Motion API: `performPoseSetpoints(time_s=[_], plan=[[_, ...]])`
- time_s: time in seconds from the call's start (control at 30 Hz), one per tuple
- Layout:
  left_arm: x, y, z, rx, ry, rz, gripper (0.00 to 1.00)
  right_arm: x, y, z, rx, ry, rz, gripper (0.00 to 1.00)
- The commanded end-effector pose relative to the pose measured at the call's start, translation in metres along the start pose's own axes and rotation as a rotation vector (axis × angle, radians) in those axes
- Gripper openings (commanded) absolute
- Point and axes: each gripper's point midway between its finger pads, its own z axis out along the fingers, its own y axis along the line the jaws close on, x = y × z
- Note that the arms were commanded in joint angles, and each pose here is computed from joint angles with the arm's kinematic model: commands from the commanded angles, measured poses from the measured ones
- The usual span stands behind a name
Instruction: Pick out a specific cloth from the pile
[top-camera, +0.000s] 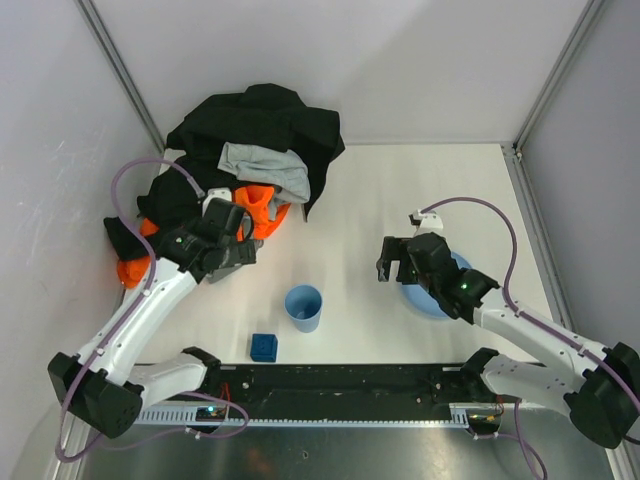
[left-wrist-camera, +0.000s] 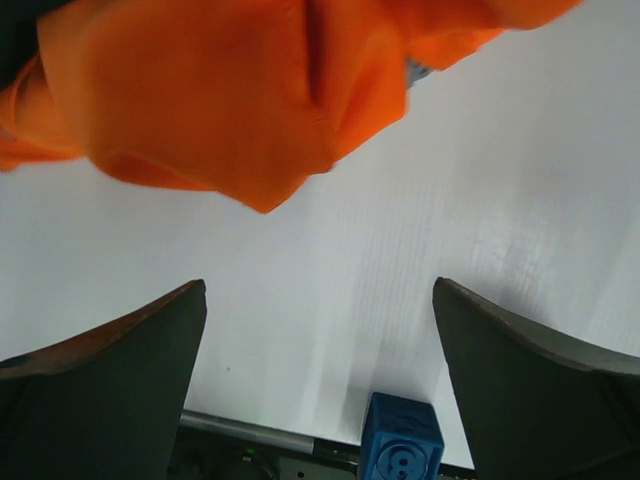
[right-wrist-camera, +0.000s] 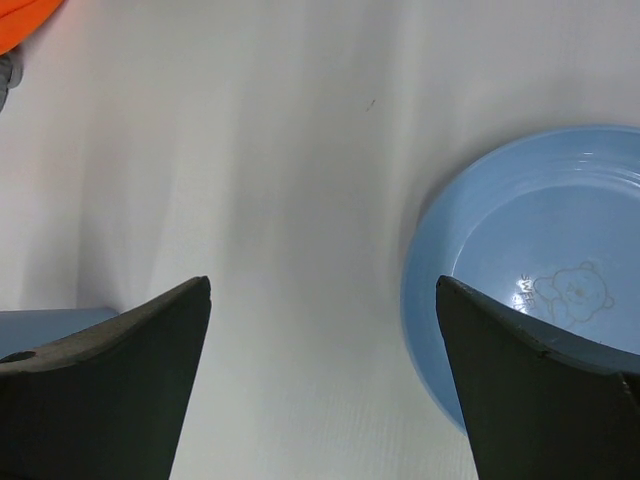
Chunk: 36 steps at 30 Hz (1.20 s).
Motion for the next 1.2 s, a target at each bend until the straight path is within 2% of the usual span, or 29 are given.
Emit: performPoseSetpoints(time_s=[0.0, 0.23, 0.67, 1.17], plan=[[0.016, 0.016, 0.011, -0.034, 0.069, -0.104, 1.0, -0.02, 0.012, -0.002, -0.026, -0.05, 0.014, 0.99], [0.012, 0.007, 0.034, 0.019, 0.112, -0.107, 1.0, -0.019, 0.014, -0.001, -0.038, -0.042, 0.009, 0.99], [-0.038, -0.023, 0.089, 0.047, 0.051, -0.039, 1.0, -0.009, 0.013, 0.002, -0.039, -0.001, -0.021, 0.99], [-0.077, -0.038, 0.126, 0.015, 0.042, 0.052, 1.0, -0.006, 0.011, 0.011, -0.04, 0.023, -0.008, 0.99]])
